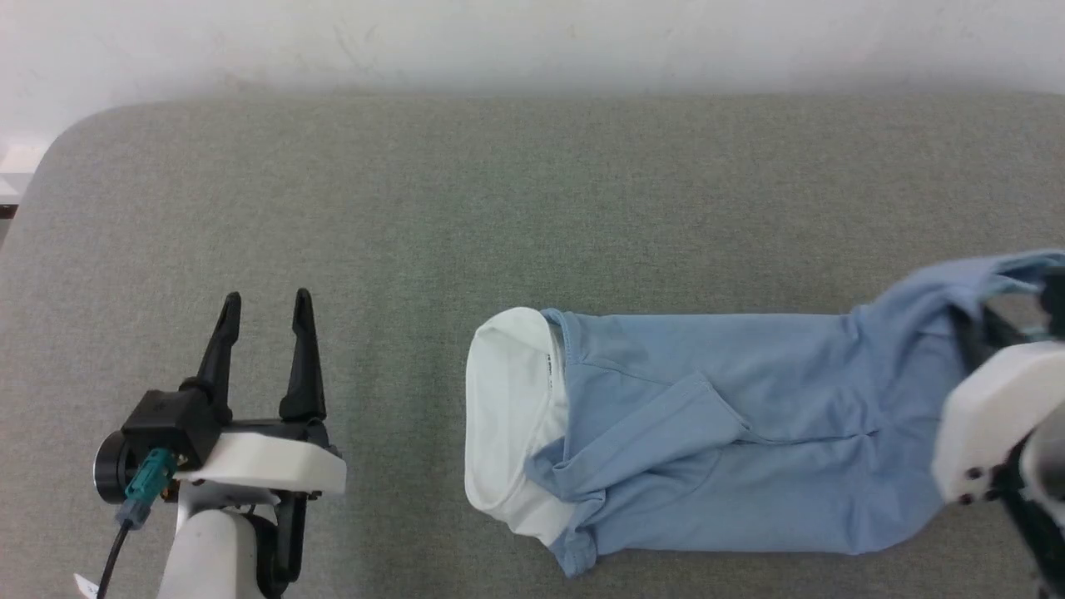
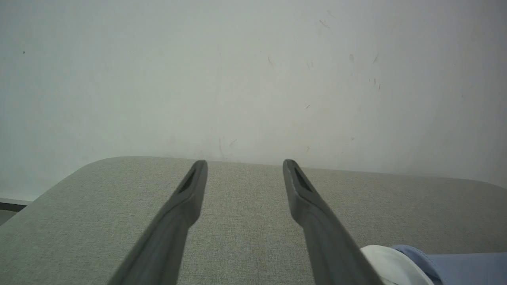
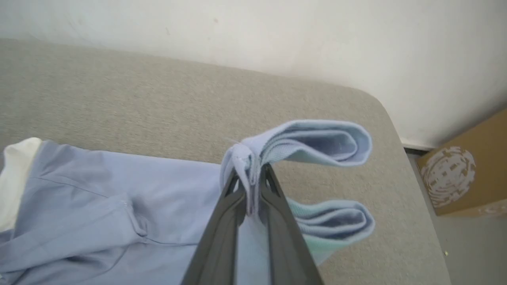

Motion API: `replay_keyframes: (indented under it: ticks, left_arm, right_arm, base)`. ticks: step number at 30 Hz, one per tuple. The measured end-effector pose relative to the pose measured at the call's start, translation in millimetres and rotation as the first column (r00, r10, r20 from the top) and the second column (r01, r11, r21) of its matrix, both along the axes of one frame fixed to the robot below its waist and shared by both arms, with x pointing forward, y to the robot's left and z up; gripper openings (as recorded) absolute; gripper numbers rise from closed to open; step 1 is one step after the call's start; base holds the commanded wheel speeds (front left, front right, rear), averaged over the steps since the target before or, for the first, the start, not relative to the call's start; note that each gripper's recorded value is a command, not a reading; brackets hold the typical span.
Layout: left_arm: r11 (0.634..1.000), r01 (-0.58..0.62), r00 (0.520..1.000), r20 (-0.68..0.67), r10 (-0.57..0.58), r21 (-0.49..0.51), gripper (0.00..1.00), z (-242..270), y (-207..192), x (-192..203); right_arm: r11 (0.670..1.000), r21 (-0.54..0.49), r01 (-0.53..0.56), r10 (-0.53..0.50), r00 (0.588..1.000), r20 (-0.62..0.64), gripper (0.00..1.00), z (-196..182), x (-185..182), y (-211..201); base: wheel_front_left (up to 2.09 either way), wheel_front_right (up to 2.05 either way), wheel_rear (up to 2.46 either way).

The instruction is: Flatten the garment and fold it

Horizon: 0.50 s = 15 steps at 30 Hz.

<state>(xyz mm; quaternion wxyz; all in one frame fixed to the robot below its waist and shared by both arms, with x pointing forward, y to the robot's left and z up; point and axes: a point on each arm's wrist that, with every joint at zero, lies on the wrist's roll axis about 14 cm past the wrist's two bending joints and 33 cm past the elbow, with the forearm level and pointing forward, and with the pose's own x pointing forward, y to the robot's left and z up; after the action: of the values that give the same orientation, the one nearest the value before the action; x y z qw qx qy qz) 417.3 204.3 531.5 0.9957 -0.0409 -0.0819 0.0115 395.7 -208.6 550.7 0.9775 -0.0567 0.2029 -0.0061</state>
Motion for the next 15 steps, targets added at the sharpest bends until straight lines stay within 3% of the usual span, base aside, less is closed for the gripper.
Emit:
replay_keyframes:
  ticks: [1, 6, 15]
  left_arm:
    - [1.0, 0.0, 1.0, 0.0, 0.0, 0.0, 1.0, 0, 0, 0]
    - [1.0, 0.006, 1.0, -0.006, -0.006, 0.002, 1.0, -2, -1, 0]
    - [1.0, -0.003, 1.0, -0.022, 0.003, 0.002, 1.0, -7, 3, -4]
  right_arm:
    - [1.0, 0.0, 0.0, 0.0, 1.0, 0.0, 0.0, 0, 0, 0]
    - [0.968, -0.016, -0.249, 0.249, 0.968, 0.026, 0.0, 19, -6, 72]
    - [0.829, 0.029, -0.558, 0.559, 0.827, -0.055, 0.0, -15, -2, 180]
  base:
    - [0.0, 0.0, 0.0]
    - [0.0, 0.0, 0.0]
    - [0.0, 0.0, 0.0]
